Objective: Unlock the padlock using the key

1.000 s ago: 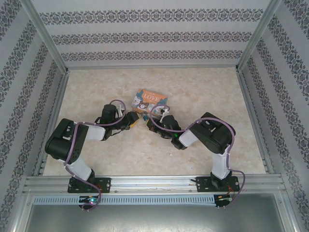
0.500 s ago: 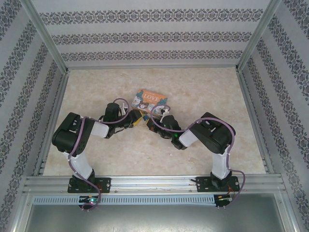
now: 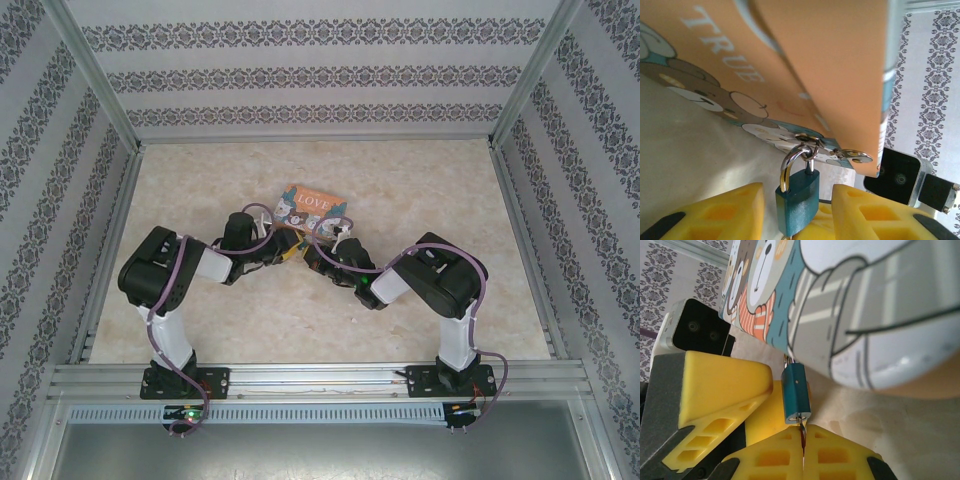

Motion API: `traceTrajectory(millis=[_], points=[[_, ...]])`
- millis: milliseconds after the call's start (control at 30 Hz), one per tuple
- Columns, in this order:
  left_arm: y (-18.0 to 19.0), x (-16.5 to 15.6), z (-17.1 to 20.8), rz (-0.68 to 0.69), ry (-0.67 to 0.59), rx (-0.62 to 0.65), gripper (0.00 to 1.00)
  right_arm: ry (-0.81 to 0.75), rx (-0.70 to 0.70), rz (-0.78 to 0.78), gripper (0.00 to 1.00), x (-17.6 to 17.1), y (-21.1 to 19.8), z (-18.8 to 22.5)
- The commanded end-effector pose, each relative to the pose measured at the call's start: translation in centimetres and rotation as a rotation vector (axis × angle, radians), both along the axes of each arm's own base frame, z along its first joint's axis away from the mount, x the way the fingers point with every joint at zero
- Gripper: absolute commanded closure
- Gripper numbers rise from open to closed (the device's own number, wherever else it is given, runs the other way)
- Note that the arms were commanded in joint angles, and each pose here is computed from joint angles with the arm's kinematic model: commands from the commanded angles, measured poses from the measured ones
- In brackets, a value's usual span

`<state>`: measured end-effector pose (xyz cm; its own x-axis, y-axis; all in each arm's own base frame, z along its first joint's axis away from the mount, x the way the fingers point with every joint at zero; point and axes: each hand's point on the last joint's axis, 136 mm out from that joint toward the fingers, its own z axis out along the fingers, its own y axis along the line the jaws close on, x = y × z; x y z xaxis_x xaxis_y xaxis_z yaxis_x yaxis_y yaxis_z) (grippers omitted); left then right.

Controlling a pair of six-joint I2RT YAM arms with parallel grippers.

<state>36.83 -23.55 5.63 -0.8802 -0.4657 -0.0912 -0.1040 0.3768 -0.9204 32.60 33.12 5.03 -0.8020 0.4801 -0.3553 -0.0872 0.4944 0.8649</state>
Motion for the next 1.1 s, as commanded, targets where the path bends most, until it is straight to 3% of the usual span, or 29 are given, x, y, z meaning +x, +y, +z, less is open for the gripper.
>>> traceTrajectory(millis=[0, 200, 433, 700, 900, 1067], points=[[-1.1, 0.8, 1.1, -0.012, -0.044, -0.042, 0.63, -0.036, 0.069, 0.016, 1.0, 0.2, 0.7, 2.3], [-1.2, 0.9, 0.8, -0.003, -0.039, -0.044, 0.71, -0.025, 0.089, 0.016, 1.0, 0.3, 0.7, 2.5], [-1.1, 1.0, 1.1, 0.005, -0.046, -0.042, 0.93, -0.017, 0.087, -0.013, 0.99, 0.4, 0.1, 2.3], [-0.4, 0.7, 2.6, 0.031, -0.051, -0.008, 0.96, -0.049, 0.036, -0.048, 0.78, -0.2, -1.8, 2.6], [0.2, 0.0, 3.5, 0.08, 0.029, -0.015, 0.97, -0.14, -0.09, -0.028, 0.69, -1.1, -3.5, 3.9], [1.0, -1.0, 3.8, 0.111, 0.108, 0.02, 1.0, -0.287, -0.343, 0.072, 0.63, -2.4, -4.3, 5.6]])
